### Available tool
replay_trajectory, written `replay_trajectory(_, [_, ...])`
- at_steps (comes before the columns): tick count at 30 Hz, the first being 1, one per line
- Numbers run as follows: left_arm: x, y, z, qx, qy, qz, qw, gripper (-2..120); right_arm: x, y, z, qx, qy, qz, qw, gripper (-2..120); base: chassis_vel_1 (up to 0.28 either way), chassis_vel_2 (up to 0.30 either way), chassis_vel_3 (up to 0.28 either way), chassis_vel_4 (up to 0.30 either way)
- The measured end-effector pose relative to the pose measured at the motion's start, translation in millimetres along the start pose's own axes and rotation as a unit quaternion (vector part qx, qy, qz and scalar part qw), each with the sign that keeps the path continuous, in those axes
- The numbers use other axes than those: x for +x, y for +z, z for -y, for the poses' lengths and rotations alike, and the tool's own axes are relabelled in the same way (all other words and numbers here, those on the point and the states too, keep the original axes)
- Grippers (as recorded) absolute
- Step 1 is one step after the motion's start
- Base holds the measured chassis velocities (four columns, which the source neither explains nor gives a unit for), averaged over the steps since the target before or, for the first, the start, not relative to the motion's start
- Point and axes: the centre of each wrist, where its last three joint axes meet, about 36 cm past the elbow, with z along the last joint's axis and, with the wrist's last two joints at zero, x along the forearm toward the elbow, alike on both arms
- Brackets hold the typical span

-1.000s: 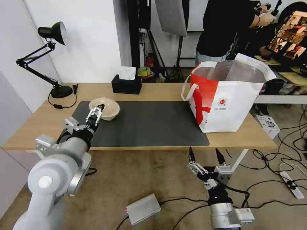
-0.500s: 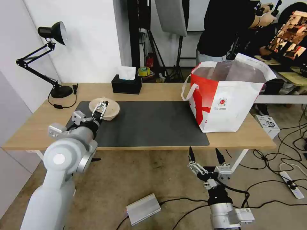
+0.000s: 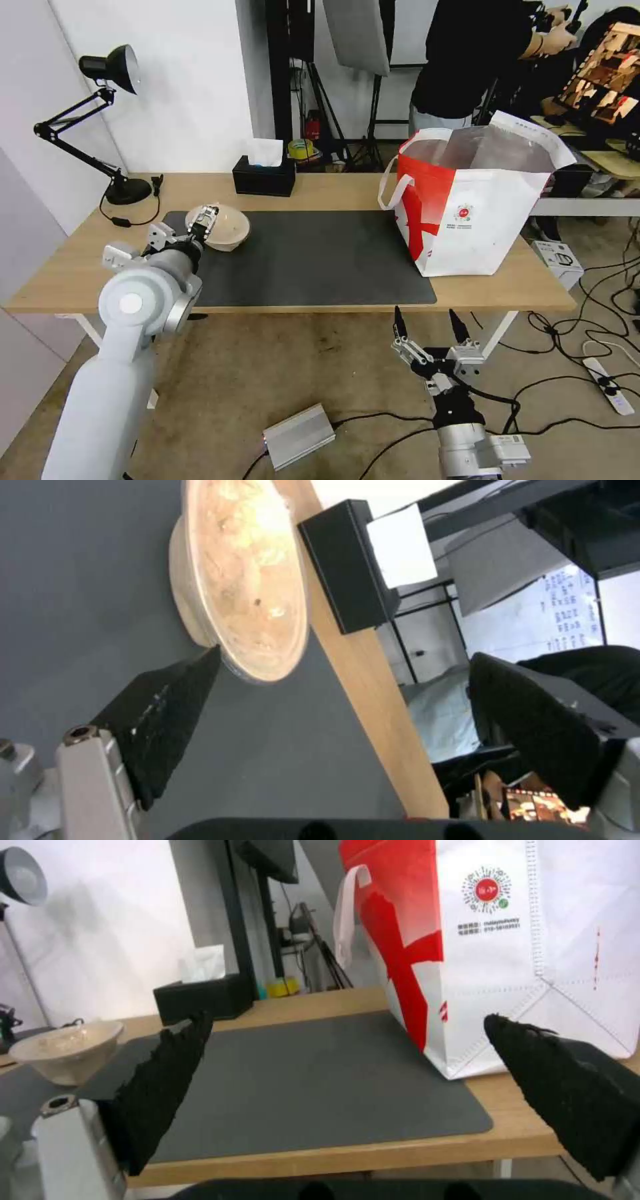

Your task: Pick up the trash from the table and place it into the takeout bag.

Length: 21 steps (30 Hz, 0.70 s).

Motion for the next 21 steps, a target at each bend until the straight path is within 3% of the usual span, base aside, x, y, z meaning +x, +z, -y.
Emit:
replay_trajectory(12, [-12.8,0.0,-3.8,-0.016,-0.035,0.016,0.9991,100,0.0,0.0,0.0,0.000,0.000,0.000,1.000,100,0.000,0.000,0.000,0.000])
replay_trajectory(21, [-21.3,2.0,0.7,-0.017,-0.036,0.015,0.9991,100,0.0,0.0,0.0,0.000,0.000,0.000,1.000,100,0.000,0.000,0.000,0.000])
